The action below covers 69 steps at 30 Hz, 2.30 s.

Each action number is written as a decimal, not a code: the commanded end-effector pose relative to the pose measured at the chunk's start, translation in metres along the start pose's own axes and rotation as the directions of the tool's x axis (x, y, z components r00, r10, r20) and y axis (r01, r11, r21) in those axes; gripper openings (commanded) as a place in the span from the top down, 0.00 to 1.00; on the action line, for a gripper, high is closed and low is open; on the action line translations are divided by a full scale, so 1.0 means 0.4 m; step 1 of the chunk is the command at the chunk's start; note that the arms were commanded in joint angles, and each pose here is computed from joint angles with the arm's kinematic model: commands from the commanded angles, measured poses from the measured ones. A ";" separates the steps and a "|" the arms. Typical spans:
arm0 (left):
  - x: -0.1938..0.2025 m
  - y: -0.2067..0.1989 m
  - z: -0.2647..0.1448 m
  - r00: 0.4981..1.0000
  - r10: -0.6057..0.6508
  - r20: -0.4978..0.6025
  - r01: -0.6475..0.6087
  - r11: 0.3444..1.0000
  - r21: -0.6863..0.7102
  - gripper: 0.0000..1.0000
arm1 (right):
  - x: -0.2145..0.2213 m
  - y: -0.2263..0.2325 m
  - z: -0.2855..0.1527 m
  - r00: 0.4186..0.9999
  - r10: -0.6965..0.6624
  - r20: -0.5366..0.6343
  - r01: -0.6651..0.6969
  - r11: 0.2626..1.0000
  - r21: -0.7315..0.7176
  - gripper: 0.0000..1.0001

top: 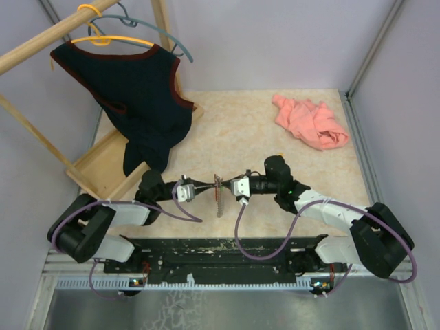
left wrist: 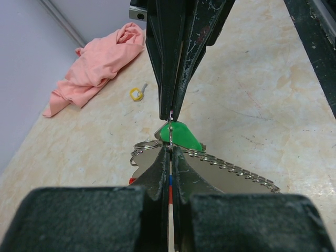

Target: Put the keys on the keyring

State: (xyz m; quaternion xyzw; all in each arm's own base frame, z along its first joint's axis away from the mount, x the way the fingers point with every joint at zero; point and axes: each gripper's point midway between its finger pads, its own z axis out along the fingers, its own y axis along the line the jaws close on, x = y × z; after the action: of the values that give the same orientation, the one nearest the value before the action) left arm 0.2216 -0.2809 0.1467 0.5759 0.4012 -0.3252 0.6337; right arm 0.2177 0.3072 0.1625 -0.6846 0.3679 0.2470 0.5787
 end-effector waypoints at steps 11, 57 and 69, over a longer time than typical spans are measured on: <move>-0.013 -0.008 0.010 0.999 0.022 0.026 -0.023 0.999 0.039 1.00 | -0.053 -0.024 0.015 0.996 -0.050 0.070 0.050 0.999 -0.007 1.00; -0.038 -0.001 0.016 0.999 -0.017 0.043 0.015 0.999 0.039 1.00 | -0.075 -0.023 0.022 0.995 -0.052 0.090 0.057 0.997 -0.050 1.00; -0.032 0.011 0.019 0.999 -0.049 -0.021 0.049 0.999 0.019 1.00 | -0.093 -0.036 0.027 0.993 -0.090 0.079 0.094 0.994 -0.048 1.00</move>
State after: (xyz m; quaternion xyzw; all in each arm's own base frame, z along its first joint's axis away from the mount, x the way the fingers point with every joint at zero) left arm 0.2149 -0.2841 0.1462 0.5756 0.4218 -0.3457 0.6094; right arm 0.2108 0.3148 0.1615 -0.7031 0.3571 0.2630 0.5558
